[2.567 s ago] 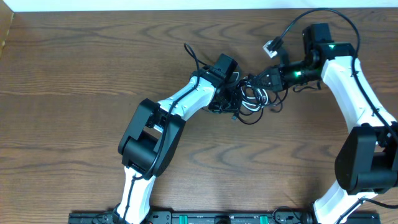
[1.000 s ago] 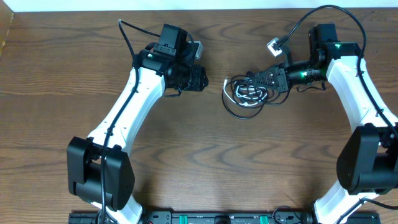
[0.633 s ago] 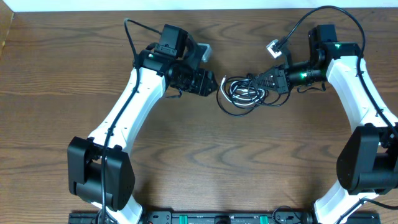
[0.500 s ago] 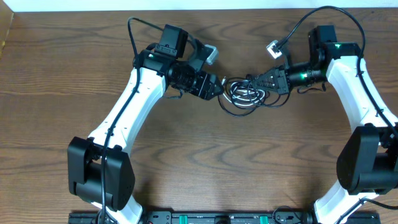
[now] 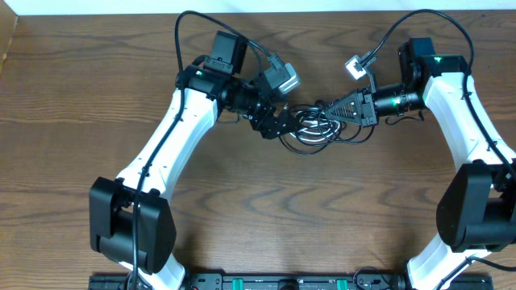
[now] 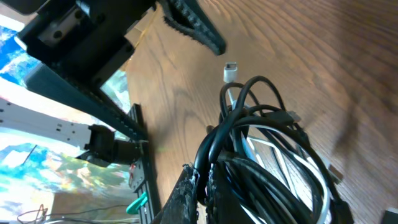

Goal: Untangle cables

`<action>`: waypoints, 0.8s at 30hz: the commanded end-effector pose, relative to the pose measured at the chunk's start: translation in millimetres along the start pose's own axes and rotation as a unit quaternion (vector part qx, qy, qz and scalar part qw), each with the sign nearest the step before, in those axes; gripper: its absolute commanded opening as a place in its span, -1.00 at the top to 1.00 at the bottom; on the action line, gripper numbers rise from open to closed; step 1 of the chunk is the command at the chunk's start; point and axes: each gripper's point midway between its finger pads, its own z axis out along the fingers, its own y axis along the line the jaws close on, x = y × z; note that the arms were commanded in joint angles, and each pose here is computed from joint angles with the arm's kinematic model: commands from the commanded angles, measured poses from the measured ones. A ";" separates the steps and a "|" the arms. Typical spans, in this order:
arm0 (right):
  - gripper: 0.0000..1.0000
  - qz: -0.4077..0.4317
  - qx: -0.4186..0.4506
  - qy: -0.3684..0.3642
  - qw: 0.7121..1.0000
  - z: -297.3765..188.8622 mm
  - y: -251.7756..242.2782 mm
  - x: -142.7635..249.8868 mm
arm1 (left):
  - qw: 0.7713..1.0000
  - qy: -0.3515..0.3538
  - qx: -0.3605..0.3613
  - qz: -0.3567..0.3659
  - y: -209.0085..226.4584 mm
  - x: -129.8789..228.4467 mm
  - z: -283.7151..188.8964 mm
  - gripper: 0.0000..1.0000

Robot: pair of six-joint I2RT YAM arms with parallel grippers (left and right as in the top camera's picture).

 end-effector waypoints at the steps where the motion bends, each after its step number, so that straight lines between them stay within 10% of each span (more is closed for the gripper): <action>1: 0.98 -0.046 -0.035 -0.030 0.998 -3.7 27.7 -17.0 | 0.999 0.001 -0.003 0.046 1.7 -4.3 12.4 -0.79; 12: 0.98 -0.043 -0.041 -0.021 0.998 1.6 32.2 -14.3 | 0.998 0.021 -0.006 0.054 12.1 5.4 44.5 -0.78; 17: 0.98 -0.042 -0.041 -0.021 0.998 1.5 32.2 -14.3 | 0.999 0.041 0.007 0.033 7.3 17.4 47.3 0.75; 24: 0.99 -0.044 -0.036 -0.027 0.998 -2.9 28.6 -15.9 | 0.997 0.064 0.033 -0.005 -5.8 30.7 45.3 0.84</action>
